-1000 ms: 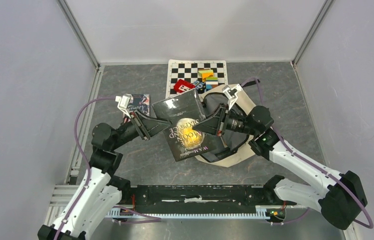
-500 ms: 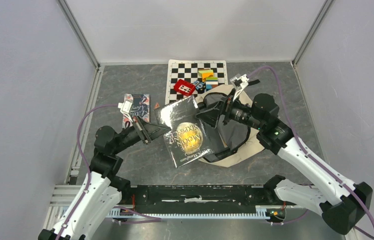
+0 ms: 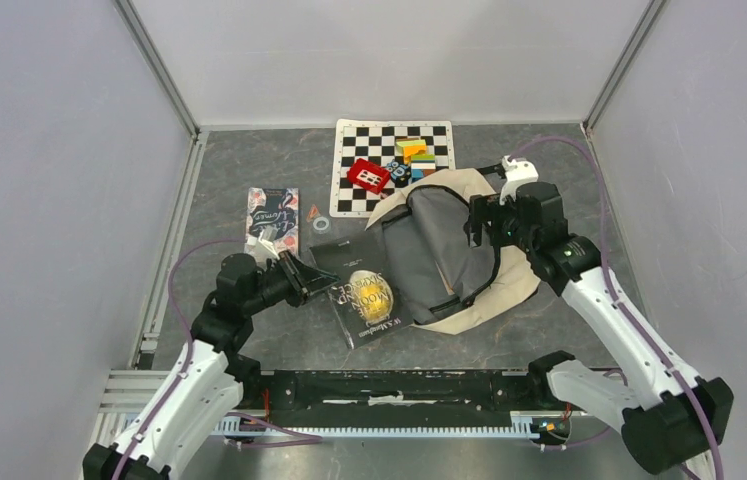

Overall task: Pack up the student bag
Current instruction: Place the book in the student bag.

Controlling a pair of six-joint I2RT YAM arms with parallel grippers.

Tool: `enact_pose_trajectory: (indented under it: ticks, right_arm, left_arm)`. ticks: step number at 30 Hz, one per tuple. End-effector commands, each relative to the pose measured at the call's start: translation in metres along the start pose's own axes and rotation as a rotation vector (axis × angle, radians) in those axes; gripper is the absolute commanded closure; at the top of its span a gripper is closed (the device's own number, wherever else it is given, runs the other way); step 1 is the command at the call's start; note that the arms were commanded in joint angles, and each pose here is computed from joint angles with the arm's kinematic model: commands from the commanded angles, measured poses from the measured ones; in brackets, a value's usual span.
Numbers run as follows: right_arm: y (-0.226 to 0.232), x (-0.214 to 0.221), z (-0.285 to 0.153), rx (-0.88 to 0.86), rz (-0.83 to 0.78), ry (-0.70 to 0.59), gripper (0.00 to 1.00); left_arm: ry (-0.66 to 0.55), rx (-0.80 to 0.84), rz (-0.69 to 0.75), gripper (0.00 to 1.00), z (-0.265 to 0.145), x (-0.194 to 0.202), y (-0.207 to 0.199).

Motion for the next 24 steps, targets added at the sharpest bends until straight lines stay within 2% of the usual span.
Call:
enact_pose_trajectory:
  ticks: [1,5,8,10,20,22,24]
  right_arm:
    - [-0.044,0.021,0.02,0.167,-0.073,0.101,0.02]
    - [-0.057,0.027,0.04,0.148,-0.069,0.121,0.08]
    - [-0.064,0.025,0.053,0.146,-0.073,0.137,0.21]
    - [-0.065,0.024,0.061,0.122,-0.076,0.145,0.26]
    - [-0.059,0.028,0.093,-0.02,-0.084,0.206,0.37]
    - [-0.058,0.026,0.099,-0.032,-0.083,0.216,0.47]
    - [-0.058,0.025,0.103,-0.036,-0.08,0.23,0.66]
  left_arm:
    - [-0.04,0.095,0.033,0.98,-0.001,-0.01,-0.019]
    - [-0.006,0.071,0.037,0.98,0.004,-0.005,-0.009]
    - [0.004,0.061,0.03,0.98,0.007,-0.003,-0.003]
    - [0.01,0.073,0.032,0.98,0.009,-0.003,-0.003]
    - [0.054,0.096,0.033,0.98,0.022,-0.005,0.001]
    - [0.053,0.105,0.038,0.98,0.024,-0.007,-0.001]
    - [0.051,0.117,0.036,0.98,0.026,-0.009,-0.003]
Point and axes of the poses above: each gripper's point midway between its finger pads, its own z axis out along the fingers, its own y axis along the line the jaws close on, x = y × z, the point moved 6 cm from there along -z, back along the fingers, and after that the axes turned 9 degrees about z, right-handed, at the moved point
